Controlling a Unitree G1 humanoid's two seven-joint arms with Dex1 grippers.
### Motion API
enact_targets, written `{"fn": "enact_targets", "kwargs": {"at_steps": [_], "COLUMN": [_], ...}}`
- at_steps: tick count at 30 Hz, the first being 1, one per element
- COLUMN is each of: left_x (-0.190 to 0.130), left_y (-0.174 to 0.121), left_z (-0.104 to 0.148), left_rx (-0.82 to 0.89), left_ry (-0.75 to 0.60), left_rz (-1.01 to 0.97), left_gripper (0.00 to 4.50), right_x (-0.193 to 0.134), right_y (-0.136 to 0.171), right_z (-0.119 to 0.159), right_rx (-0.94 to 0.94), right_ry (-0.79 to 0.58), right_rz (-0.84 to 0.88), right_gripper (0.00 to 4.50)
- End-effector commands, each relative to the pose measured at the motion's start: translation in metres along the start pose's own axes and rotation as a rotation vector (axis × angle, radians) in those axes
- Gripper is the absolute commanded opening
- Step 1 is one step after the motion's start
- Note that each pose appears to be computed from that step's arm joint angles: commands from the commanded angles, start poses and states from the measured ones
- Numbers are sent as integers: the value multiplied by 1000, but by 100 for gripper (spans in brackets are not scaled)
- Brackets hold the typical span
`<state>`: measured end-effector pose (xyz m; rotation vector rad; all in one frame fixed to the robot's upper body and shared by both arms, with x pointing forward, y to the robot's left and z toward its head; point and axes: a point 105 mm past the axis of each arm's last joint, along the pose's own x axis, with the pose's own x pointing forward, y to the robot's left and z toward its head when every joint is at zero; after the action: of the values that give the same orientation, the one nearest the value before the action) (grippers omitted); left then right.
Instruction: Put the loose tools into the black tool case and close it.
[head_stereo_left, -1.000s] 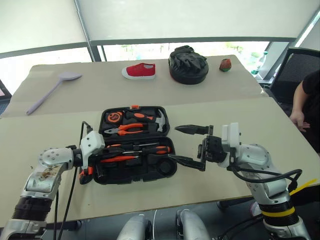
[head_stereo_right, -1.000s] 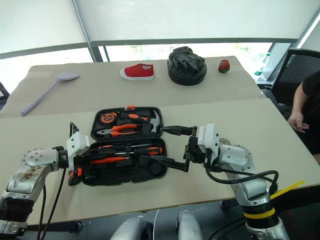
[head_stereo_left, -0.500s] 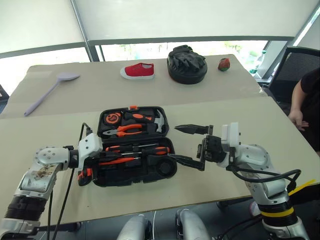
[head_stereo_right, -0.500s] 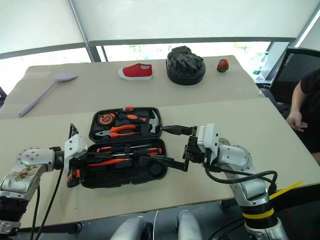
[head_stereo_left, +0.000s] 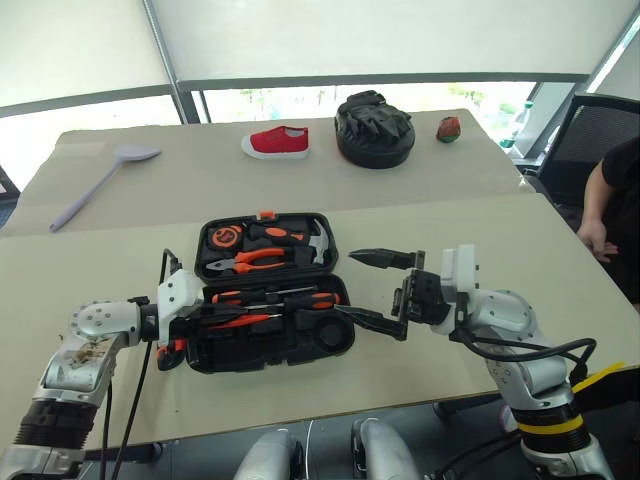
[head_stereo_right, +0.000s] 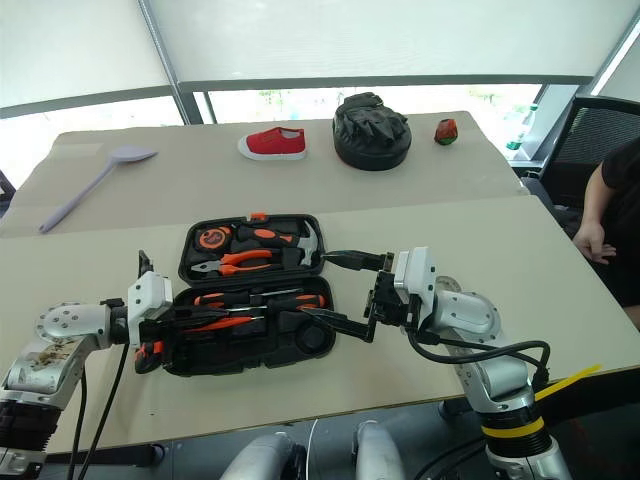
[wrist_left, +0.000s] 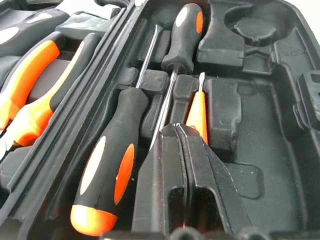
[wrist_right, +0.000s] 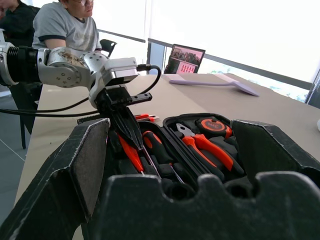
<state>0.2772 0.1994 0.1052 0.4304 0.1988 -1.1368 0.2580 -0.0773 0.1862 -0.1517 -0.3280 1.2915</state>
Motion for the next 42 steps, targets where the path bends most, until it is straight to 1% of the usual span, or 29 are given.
{"fn": "enact_targets", "kwargs": {"at_steps": [1, 4, 6, 10, 13, 15, 17, 20, 22, 23, 25, 26, 28, 30, 33, 35, 37, 39, 41, 42], "left_x": [0, 0, 2, 1, -7, -22, -46, -91, -115, -136, -172, -188, -213, -227, -245, -241, -227, -204, -179, -166], "left_y": [-8, -12, -9, -5, -9, -2, 2, 2, 0, -4, -17, -23, -37, -46, -72, -74, -66, -55, -50, -46], "left_z": [-8, -18, -24, -17, -16, -6, 4, -2, -10, -21, -41, -49, -62, -70, -87, -87, -78, -67, -57, -47], "left_rx": [39, 52, 25, -15, -3, -37, -101, -142, -173, -209, -272, -302, -349, -374, -459, -472, -471, -518, -592, -589], "left_ry": [49, 86, 87, 21, 20, -50, -130, -142, -131, -107, -52, -30, 10, 47, 112, 116, 86, 71, 67, 44], "left_rz": [-34, -44, -6, 41, 35, 119, 218, 435, 562, 660, 826, 903, 1011, 1074, 1144, 1146, 1123, 1079, 1006, 967], "left_gripper": [5, 5, 5, 5, 5, 5, 5, 79, 147, 193, 259, 300, 376, 447, 447, 447, 447, 447, 447, 447], "right_x": [1, 1, 1, 1, -1, -5, -12, -28, -35, -39, -46, -49, -52, -53, -54, -53, -52, -47, -42, -40], "right_y": [1, 0, 0, 0, -1, -2, -3, -3, -2, -2, -3, -3, -2, 0, 3, 3, 4, 5, 5, 5], "right_z": [7, 6, 6, 6, 5, 5, 5, 0, -2, -4, -7, -8, -12, -13, -16, -14, -10, -6, -2, -1], "right_rx": [-26, -26, -25, -23, -23, -27, -37, -60, -72, -93, -126, -140, -161, -162, -157, -133, -114, -125, -134, -134], "right_ry": [-21, -20, -21, -21, -18, -14, -2, 42, 57, 68, 86, 93, 104, 102, 99, 76, 54, 38, 24, 19], "right_rz": [4, 1, 0, 0, 1, 1, 3, 16, 19, 15, 5, 0, -2, 2, 16, 19, 29, 54, 70, 77], "right_gripper": [450, 450, 450, 450, 450, 450, 450, 450, 450, 450, 450, 450, 450, 450, 450, 450, 450, 450, 450, 450]}}
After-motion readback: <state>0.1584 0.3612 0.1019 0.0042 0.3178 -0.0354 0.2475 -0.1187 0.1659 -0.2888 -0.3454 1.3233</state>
